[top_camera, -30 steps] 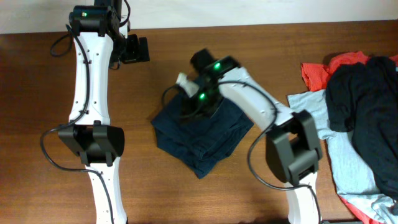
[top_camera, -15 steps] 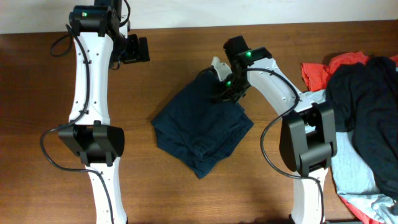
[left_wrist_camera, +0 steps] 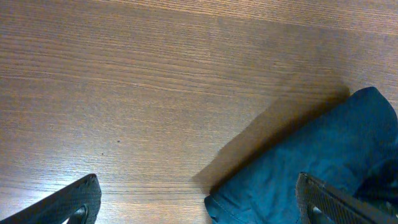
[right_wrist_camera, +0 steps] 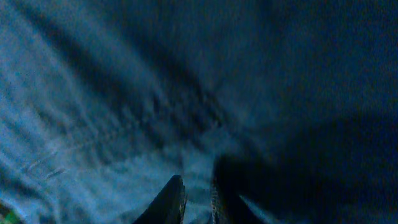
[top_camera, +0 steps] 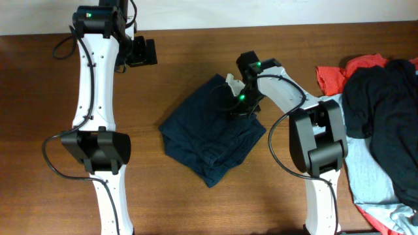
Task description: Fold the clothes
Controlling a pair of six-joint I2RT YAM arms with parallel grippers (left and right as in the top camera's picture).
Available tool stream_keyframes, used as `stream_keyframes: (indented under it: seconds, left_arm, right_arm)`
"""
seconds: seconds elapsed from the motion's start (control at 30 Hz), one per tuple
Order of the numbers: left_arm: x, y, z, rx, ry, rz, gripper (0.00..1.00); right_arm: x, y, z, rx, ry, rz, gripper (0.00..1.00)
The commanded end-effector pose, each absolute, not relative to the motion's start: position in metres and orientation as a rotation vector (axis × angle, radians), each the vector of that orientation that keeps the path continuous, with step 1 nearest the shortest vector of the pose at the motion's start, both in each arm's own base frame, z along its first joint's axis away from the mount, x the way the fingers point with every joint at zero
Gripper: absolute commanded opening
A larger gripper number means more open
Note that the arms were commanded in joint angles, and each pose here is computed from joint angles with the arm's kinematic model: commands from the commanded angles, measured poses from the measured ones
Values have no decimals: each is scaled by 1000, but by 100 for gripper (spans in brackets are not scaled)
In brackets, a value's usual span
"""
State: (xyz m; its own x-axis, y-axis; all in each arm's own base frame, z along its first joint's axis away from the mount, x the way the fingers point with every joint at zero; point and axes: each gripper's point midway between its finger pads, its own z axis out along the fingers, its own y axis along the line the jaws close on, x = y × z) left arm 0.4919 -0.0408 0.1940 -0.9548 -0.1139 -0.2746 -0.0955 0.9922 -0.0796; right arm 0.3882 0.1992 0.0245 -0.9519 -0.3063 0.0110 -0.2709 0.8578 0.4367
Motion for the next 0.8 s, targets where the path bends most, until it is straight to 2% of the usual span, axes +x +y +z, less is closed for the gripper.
stream_keyframes:
  seconds: [0.0, 0.1, 0.23, 0.6, 0.77]
  left_arm:
    - [491, -43, 192, -155, 2861, -91, 99]
    - [491, -43, 192, -155, 2861, -91, 99]
    - [491, -43, 192, -155, 2861, -91, 99]
    - [491, -43, 192, -155, 2861, -91, 99]
    - [491, -43, 192, -155, 2861, -91, 99]
  right_arm:
    - [395, 208, 91, 689, -3034, -708, 21]
    - [375, 217, 115, 803, -3003, -690, 21]
    - [350, 236, 116, 871, -2933, -669, 20]
    - [308, 266, 53, 946, -2813, -600, 22]
    - [298, 266, 20, 899, -2824, -595, 33]
